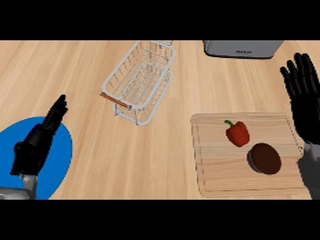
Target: Pick the cupcake from the cutting board and place it in the tiered basket
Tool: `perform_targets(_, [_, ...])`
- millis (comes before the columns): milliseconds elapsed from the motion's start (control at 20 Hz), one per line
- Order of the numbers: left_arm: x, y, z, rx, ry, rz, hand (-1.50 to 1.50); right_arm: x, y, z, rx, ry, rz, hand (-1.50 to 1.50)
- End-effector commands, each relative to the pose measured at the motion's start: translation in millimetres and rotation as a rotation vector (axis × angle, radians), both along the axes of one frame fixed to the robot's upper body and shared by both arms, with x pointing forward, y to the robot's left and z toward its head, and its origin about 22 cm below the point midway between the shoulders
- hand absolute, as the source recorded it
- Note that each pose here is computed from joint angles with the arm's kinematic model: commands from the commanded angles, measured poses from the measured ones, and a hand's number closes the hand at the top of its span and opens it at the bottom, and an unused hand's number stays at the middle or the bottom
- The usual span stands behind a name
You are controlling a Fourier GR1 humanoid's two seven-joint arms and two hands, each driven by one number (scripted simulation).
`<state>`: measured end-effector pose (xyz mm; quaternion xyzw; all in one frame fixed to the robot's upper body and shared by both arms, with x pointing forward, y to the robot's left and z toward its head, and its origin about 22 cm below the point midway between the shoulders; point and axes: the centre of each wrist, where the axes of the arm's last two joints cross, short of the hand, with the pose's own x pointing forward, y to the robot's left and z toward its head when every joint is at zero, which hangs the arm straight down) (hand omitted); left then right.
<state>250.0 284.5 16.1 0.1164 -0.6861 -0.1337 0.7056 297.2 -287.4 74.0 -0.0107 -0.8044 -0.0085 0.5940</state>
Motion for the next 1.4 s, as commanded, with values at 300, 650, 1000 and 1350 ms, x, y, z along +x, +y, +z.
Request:
perform_targets(300, [-1.2,8,3,-0.15,0.053,0.082,0.0,-39,-45,-60,-0.436,0.211,-0.589,1.5])
perform_targets(650, [1.4,2,8,-0.243,0.108,0.03,0.0,-61,42,-105,-0.273,0.145,-1.061,-1.5])
perform_targets(1000, [6.8,5,24,-0.219,0.097,0.037,0.0,-106,2,-131,-0.659,0.386,-1.017,-1.5])
perform_targets(1350, [10.0,3,24,-0.215,0.095,0.024,0.0,-125,13,-141,-0.824,0.825,-0.717,-1.5])
